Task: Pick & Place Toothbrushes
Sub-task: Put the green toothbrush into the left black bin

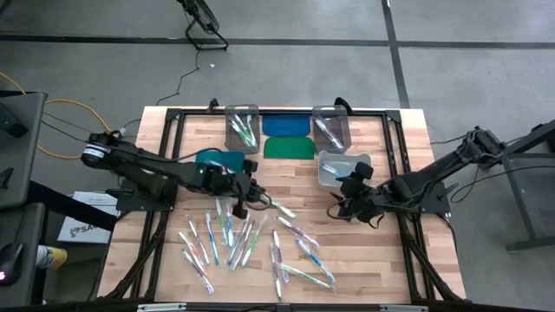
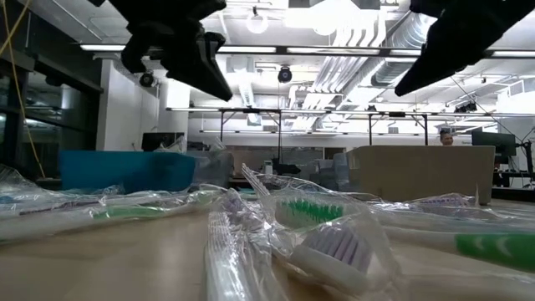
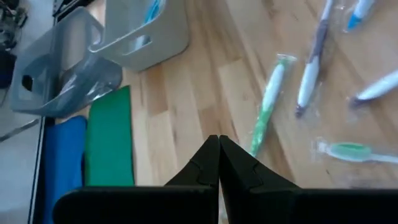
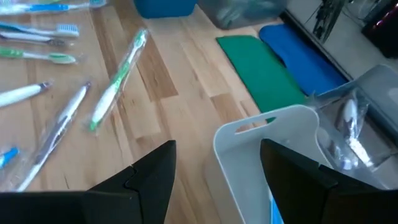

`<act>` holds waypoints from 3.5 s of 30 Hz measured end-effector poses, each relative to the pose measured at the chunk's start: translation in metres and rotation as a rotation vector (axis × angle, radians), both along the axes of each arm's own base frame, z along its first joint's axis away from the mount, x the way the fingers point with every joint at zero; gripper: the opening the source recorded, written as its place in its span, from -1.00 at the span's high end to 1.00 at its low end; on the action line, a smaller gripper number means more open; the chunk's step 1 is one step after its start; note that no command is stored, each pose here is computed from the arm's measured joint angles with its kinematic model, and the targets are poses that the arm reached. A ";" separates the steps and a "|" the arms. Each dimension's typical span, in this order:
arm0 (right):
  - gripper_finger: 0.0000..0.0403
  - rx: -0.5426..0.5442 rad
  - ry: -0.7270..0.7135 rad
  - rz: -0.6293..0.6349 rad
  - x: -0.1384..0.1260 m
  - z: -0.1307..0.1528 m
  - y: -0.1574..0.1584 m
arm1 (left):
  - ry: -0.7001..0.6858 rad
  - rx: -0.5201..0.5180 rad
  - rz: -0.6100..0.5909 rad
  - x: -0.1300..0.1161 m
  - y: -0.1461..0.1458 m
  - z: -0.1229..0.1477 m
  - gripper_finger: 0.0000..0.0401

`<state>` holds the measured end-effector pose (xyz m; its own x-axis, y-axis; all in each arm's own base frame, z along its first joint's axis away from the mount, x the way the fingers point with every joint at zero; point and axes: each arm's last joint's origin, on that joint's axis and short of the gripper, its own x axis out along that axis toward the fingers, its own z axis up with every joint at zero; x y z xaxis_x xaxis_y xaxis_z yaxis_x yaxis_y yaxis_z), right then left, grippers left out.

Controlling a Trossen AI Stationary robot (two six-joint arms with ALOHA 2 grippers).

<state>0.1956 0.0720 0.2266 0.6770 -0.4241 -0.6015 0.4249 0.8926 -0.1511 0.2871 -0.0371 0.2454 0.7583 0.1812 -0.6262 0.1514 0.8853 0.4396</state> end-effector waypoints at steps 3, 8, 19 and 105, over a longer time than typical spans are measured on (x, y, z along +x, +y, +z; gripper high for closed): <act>-0.12 0.047 0.024 0.016 0.001 -0.001 -0.003 | 0.081 0.005 0.021 -0.002 0.008 -0.010 1.00; -0.12 0.074 0.031 0.014 0.002 -0.002 -0.005 | 0.155 -0.008 -0.078 0.013 0.017 -0.032 0.79; -0.12 0.104 0.028 0.029 0.003 -0.001 -0.003 | 0.332 0.130 -0.300 0.031 0.016 -0.082 0.09; -0.12 0.076 -0.032 0.002 0.009 0.003 -0.009 | 0.447 0.076 -0.261 -0.082 0.273 0.059 1.00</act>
<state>0.2048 0.0635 0.2292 0.6971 -0.3767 -0.6101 0.4262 0.9019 -0.0698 0.2049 0.2361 0.3044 0.4456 0.0791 -0.8917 0.5506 0.7612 0.3426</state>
